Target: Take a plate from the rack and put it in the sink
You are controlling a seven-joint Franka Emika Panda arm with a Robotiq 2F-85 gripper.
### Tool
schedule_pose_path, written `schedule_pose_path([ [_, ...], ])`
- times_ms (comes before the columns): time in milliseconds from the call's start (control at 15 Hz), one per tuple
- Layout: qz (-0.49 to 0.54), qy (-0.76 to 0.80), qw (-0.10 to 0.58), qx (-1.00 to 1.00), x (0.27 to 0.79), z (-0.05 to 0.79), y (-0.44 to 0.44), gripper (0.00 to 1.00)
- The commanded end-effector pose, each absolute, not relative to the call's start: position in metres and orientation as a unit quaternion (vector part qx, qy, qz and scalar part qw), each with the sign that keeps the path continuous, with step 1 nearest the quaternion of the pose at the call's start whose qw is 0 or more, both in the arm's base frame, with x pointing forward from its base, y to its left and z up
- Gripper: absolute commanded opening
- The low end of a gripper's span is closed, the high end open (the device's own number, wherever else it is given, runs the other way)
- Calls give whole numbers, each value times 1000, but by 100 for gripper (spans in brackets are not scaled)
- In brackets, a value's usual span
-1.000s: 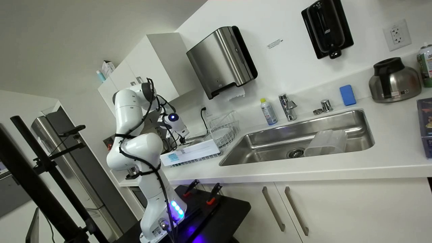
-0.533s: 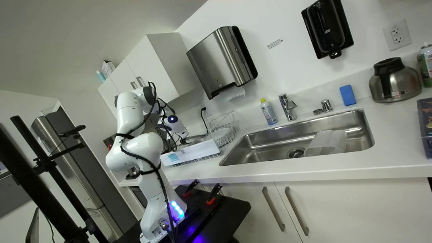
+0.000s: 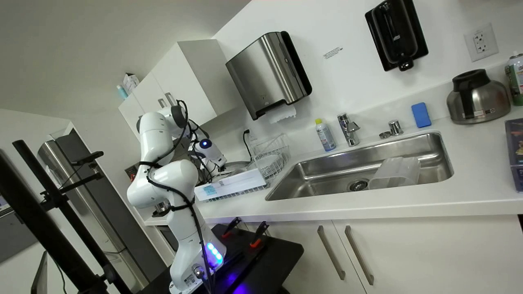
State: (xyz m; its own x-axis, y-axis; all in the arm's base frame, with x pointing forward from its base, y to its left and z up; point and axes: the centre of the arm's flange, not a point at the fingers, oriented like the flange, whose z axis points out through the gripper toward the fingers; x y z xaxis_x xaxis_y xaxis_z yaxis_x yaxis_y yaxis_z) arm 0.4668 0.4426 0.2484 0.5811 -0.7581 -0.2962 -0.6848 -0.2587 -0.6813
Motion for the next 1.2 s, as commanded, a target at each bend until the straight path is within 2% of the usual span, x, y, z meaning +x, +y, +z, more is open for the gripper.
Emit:
schedule_pose_path([
  [0,-83,449,413,-788,460,275,447,1],
  [867,-217,449,411,-763,427,353,412,3],
  [1133,-232,474,391,-754,413,359,392,3],
])
